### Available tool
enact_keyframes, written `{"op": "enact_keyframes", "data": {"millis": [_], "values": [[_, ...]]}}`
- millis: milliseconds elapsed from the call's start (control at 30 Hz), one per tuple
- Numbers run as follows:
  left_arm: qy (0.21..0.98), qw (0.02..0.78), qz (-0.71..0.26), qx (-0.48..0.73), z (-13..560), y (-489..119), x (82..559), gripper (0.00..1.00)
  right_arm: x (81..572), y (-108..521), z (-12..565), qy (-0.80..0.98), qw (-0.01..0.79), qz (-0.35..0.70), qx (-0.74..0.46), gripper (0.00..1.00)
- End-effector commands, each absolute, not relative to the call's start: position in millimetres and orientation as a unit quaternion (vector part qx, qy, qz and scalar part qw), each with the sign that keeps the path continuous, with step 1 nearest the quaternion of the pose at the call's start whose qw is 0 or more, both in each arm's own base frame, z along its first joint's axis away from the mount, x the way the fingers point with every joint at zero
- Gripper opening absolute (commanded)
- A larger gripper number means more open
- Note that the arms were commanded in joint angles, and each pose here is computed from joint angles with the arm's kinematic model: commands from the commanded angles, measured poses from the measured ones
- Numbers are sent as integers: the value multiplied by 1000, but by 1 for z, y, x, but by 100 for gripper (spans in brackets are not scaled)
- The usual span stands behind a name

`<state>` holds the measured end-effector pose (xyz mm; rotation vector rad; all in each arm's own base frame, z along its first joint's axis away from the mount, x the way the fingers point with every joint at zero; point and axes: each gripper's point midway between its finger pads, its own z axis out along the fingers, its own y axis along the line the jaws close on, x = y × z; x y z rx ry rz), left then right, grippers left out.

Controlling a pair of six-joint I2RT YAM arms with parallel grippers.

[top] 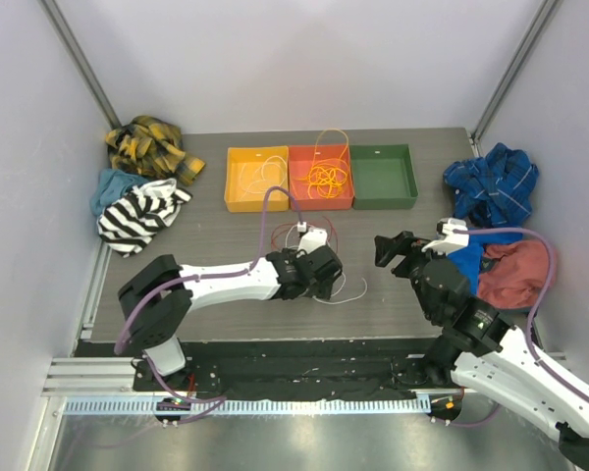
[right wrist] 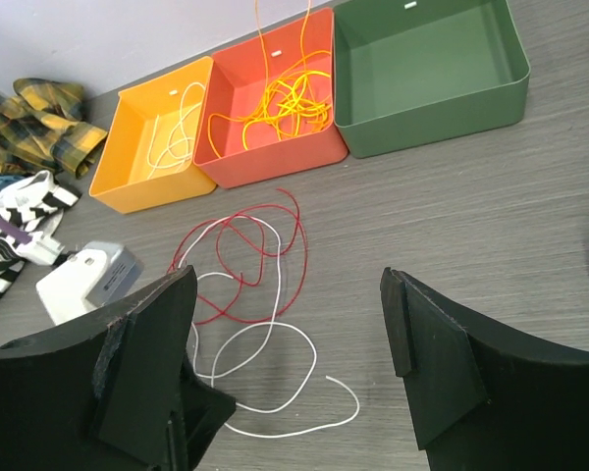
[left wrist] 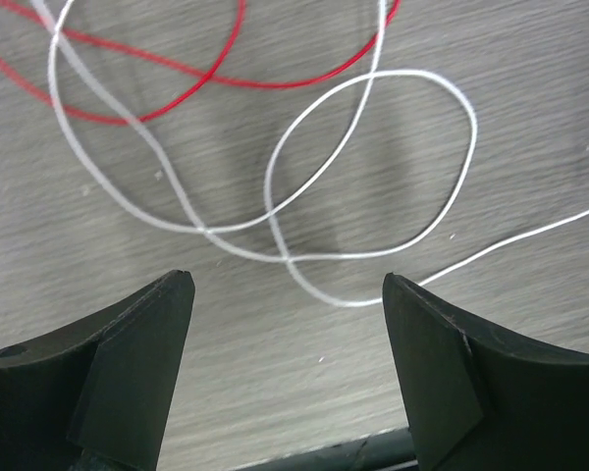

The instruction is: Untangle the cables

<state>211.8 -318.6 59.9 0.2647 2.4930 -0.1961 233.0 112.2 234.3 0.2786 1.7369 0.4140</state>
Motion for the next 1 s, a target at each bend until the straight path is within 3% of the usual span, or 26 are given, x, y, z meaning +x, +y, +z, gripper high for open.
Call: {"op": "enact_keyframes", "data": {"millis": [0, 433, 633, 800, 967], "values": [[927, 342, -91, 123, 67, -347, 233, 83, 236, 114, 242, 742, 626, 195, 136, 84], [954, 267, -82, 105, -1, -329, 227, 77, 236, 115, 238, 744, 625, 194, 135, 84], [964, 223, -106, 101, -22, -327, 208, 51, 235, 113, 238, 744, 626, 190, 134, 84], [969, 195, -115, 98, -40, -323, 188, 0, 236, 113, 237, 745, 625, 190, 135, 84], [959, 226, -120, 125, -22, -332, 182, 0, 235, 115, 235, 747, 623, 192, 132, 84]]}}
